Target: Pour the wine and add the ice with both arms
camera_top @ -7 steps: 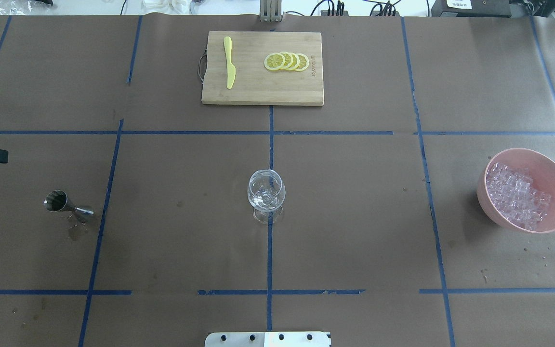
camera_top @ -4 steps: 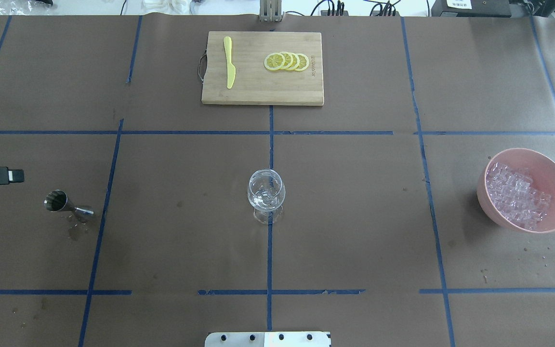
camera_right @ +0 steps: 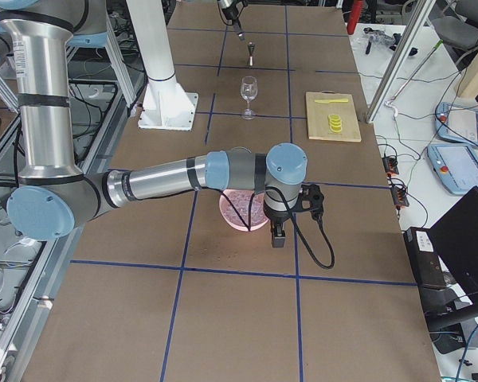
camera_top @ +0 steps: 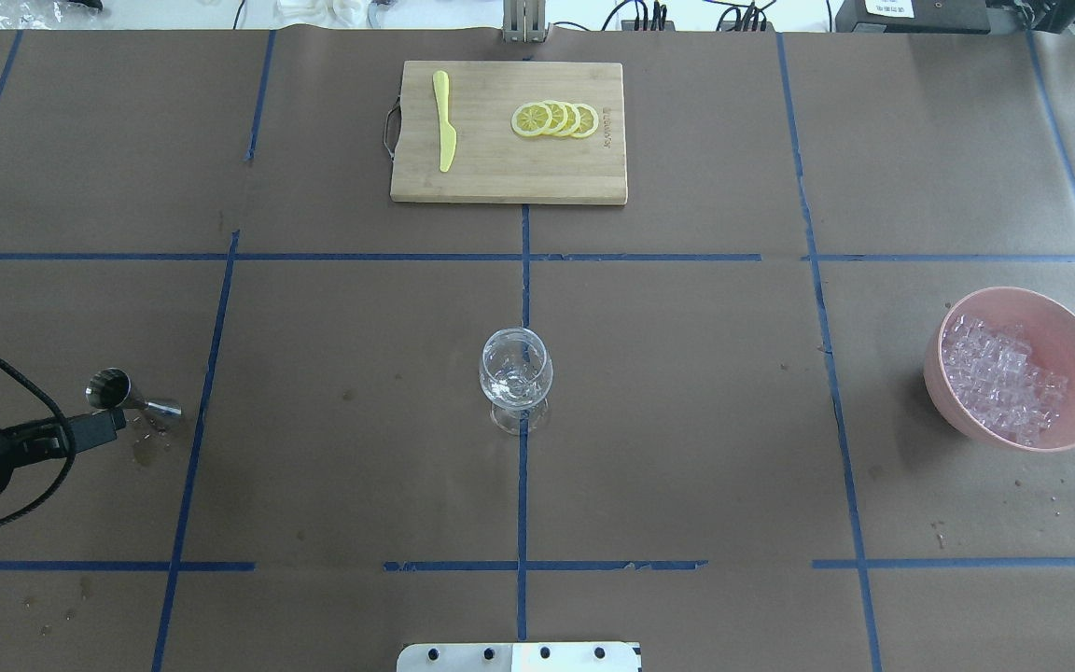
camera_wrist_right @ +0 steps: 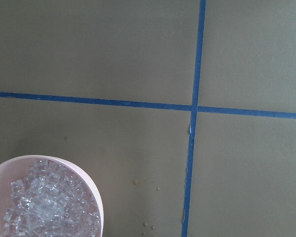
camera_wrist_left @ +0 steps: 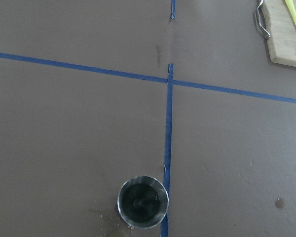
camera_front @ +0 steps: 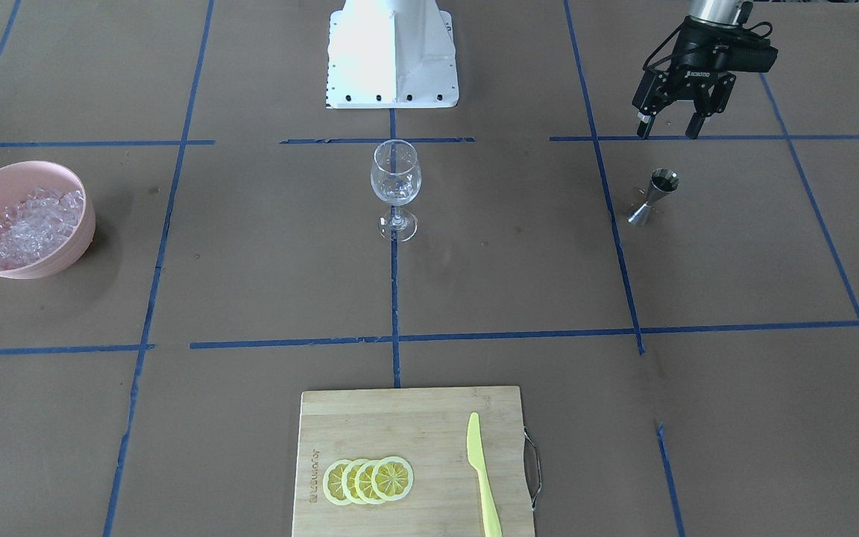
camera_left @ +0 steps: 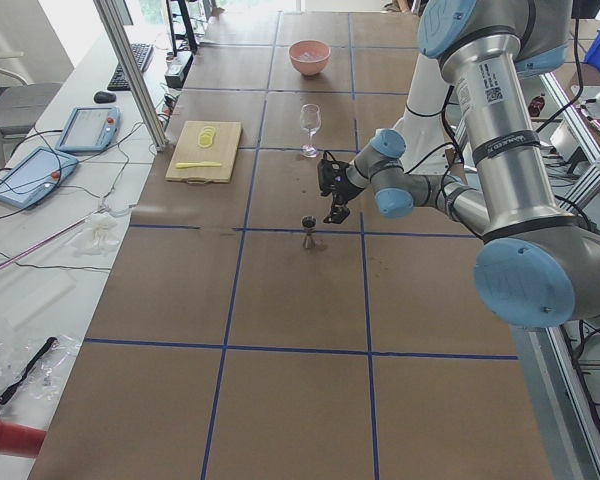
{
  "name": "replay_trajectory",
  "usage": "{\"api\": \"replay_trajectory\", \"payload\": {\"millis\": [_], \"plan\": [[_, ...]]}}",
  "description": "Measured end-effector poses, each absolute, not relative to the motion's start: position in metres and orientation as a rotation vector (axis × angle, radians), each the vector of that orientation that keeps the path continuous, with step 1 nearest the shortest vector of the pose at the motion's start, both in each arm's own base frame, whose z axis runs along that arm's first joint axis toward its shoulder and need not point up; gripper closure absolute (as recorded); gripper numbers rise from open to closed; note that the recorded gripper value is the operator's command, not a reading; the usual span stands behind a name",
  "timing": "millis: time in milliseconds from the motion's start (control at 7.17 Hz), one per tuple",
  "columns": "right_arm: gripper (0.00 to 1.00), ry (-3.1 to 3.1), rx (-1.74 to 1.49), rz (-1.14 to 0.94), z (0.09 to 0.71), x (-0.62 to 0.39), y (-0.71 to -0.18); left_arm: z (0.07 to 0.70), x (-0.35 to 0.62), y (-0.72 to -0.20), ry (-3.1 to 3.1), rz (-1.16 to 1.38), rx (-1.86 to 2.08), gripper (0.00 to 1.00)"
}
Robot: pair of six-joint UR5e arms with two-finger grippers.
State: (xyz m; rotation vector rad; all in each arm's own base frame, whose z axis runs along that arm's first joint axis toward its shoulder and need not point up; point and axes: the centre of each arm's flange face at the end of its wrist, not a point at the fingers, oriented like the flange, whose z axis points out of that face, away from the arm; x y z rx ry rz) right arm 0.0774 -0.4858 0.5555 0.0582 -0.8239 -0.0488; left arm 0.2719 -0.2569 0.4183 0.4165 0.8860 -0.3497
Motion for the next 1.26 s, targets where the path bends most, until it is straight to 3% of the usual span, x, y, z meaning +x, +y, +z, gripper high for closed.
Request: {"api": "replay_trajectory", "payload": {"millis": [279, 1256], "plan": [[0.00, -0.822, 0.069, -0.055, 0.548, 0.077, -0.489, 0.426, 0.304, -0.228, 0.830, -0.401, 0.484, 0.02], [0.00, -0.821, 0.085, -0.060, 0.537, 0.077, -0.492, 0.481, 0.360, -0.234, 0.668, -0.459, 0.829, 0.01]]}}
